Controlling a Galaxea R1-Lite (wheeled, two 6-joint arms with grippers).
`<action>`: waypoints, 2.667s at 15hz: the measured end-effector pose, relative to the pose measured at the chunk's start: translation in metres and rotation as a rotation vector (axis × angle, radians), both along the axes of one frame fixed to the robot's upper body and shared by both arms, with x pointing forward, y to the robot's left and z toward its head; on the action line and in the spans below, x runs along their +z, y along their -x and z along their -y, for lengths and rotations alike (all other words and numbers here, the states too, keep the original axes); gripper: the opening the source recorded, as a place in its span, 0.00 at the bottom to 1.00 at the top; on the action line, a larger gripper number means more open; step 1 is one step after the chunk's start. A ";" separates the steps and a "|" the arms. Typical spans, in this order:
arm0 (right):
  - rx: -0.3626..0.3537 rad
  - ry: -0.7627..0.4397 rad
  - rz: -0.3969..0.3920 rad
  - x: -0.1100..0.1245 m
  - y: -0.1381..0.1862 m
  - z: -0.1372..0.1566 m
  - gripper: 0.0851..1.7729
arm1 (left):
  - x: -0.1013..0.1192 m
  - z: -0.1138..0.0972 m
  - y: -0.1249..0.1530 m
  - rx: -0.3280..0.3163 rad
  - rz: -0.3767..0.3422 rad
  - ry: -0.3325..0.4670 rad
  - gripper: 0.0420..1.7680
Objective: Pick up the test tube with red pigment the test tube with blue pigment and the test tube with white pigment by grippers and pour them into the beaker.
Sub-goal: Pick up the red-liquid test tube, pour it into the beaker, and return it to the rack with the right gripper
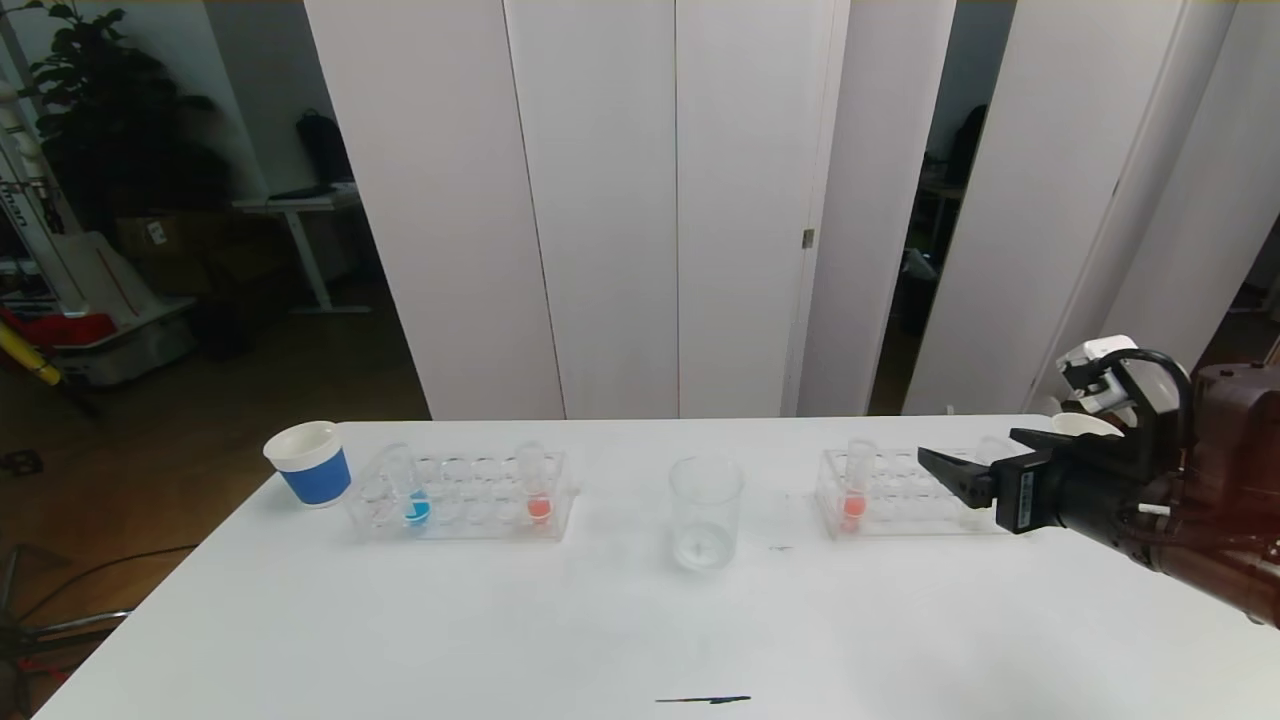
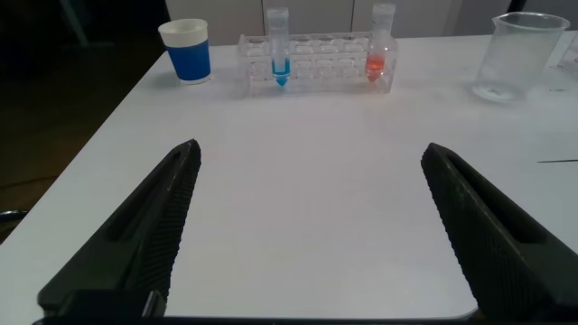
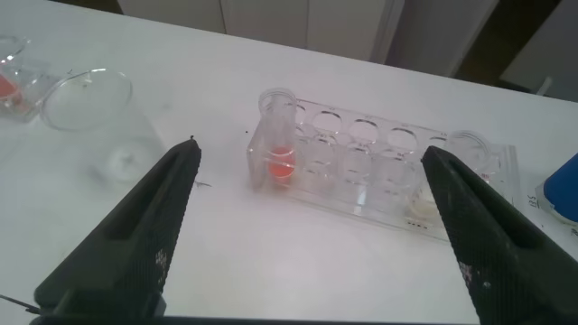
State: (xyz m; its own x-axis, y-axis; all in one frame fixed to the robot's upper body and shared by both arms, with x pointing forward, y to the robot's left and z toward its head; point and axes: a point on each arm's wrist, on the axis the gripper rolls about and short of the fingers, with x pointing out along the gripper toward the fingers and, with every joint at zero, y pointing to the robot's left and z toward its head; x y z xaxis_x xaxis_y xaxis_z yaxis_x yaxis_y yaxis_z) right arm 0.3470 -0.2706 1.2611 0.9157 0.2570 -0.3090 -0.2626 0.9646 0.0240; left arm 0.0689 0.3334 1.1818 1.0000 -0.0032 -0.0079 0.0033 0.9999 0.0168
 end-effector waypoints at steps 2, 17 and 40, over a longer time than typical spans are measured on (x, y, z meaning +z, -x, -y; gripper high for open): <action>0.009 0.010 -0.021 -0.016 -0.006 -0.008 0.99 | 0.000 0.000 0.000 0.000 0.000 0.000 0.99; 0.020 0.037 -0.058 -0.083 -0.066 -0.038 0.99 | 0.000 0.000 0.000 0.000 0.000 0.000 0.99; 0.022 0.022 -0.022 -0.096 -0.099 -0.050 0.29 | 0.000 0.000 0.000 0.000 0.000 0.000 0.99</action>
